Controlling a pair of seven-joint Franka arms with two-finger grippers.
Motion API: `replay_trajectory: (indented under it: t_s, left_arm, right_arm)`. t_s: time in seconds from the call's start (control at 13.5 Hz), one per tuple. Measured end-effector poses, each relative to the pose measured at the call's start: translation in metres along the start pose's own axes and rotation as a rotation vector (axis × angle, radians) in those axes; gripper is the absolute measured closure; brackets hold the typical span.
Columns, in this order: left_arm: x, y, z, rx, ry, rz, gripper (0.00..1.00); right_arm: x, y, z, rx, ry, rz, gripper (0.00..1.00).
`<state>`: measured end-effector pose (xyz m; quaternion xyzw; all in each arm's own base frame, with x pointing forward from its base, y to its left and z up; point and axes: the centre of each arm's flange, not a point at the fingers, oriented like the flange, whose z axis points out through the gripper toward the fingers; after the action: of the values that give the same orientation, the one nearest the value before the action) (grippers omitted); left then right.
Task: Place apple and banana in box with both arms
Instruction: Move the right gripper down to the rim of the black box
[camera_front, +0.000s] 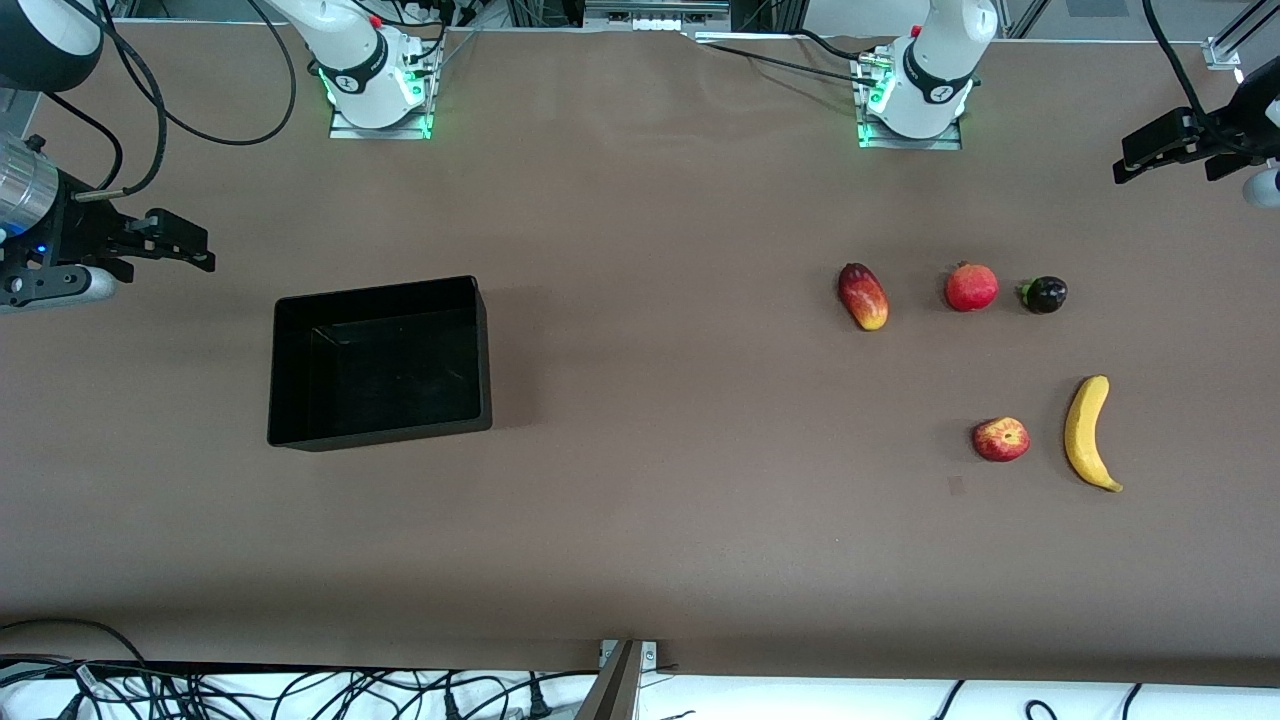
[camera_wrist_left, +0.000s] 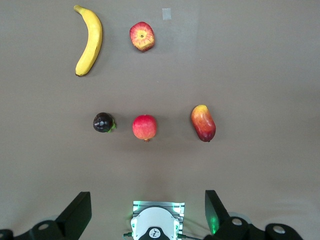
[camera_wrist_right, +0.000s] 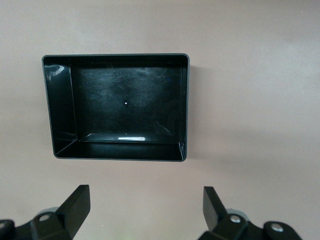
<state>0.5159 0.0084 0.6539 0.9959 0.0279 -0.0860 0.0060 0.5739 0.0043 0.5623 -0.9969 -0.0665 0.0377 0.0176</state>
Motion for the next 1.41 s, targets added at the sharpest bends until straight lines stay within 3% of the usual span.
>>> replay_trajectory:
  t_s: [0.37, 0.52, 0.67, 0.89, 1.19, 1.41]
  left_arm:
    - [0.001, 0.000, 0.001, 0.000, -0.001, 0.000, 0.00]
    - [0.001, 0.000, 0.001, 0.000, -0.002, 0.000, 0.00]
    - [0.001, 0.000, 0.002, 0.000, -0.003, 0.000, 0.00]
    - [0.003, 0.000, 0.004, 0.000, -0.002, 0.000, 0.00]
    - [0.006, 0.000, 0.006, 0.000, 0.000, 0.000, 0.00]
    - [0.023, 0.000, 0.020, -0.002, 0.031, -0.001, 0.00]
  right_arm:
    - [0.000, 0.001, 0.002, -0.004, -0.004, 0.000, 0.00]
    - [0.004, 0.005, 0.015, -0.027, -0.033, 0.001, 0.00]
    - [0.018, 0.013, 0.056, -0.058, -0.075, 0.000, 0.00]
    - [0.034, 0.031, 0.148, -0.077, -0.072, 0.010, 0.00]
    - [0.024, 0.056, 0.250, -0.080, -0.068, 0.040, 0.00]
    - [0.013, 0.066, 0.293, -0.077, -0.081, 0.055, 0.01]
